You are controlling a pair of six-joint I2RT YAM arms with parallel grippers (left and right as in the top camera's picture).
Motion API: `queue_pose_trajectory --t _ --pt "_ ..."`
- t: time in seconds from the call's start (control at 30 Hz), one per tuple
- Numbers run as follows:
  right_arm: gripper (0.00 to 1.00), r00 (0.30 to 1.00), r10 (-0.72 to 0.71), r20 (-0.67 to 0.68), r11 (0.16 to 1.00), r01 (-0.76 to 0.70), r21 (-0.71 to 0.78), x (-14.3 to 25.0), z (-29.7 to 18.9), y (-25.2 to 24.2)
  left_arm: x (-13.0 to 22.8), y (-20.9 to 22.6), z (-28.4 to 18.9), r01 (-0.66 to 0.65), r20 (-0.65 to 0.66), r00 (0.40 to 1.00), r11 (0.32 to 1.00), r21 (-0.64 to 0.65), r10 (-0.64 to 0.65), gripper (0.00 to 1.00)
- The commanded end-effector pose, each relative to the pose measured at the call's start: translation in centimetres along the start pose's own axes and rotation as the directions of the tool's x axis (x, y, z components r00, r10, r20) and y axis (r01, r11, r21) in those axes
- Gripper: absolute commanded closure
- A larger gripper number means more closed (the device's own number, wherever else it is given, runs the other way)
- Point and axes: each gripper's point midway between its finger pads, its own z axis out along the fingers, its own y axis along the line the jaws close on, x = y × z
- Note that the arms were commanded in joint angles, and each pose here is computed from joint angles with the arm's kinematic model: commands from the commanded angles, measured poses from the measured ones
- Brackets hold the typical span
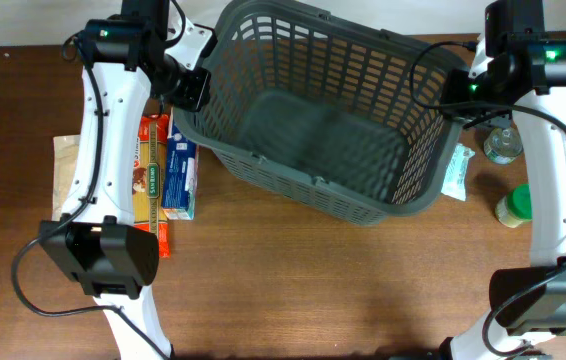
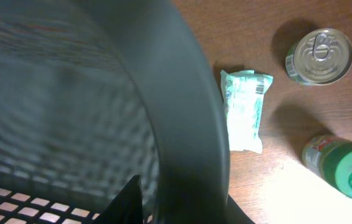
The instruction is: Pack container
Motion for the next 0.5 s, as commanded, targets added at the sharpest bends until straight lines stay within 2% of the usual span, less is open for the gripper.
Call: queue_pose_trajectory --t 0.0,0.27,0.33,0.47 --pt "0.73 0.999 -0.036 0.005 0.999 0.036 0.011 -0.4 0.5 -0.2 1.8 -1.4 2.0 -0.03 -0.092 0.995 0.998 0.06 0.036 0.85" --pt "0.73 0.999 -0.04 0.002 0.999 0.04 0.012 -0.9 1.6 -0.1 0.8 -1.9 1.4 -0.028 -0.058 0.998 0.998 0.057 0.031 0.83" --pt "0.73 0.999 -0.042 0.006 0.999 0.041 0.011 -1.2 1.9 -0.1 0.4 -2.5 1.1 -0.041 -0.047 0.998 0.997 0.058 0.044 0.63" --pt "0.72 0.996 -0.082 0.015 0.997 0.082 0.009 -1.6 2.2 0.0 -0.5 -4.3 0.4 -0.071 -0.023 0.997 0.995 0.064 0.073 0.61"
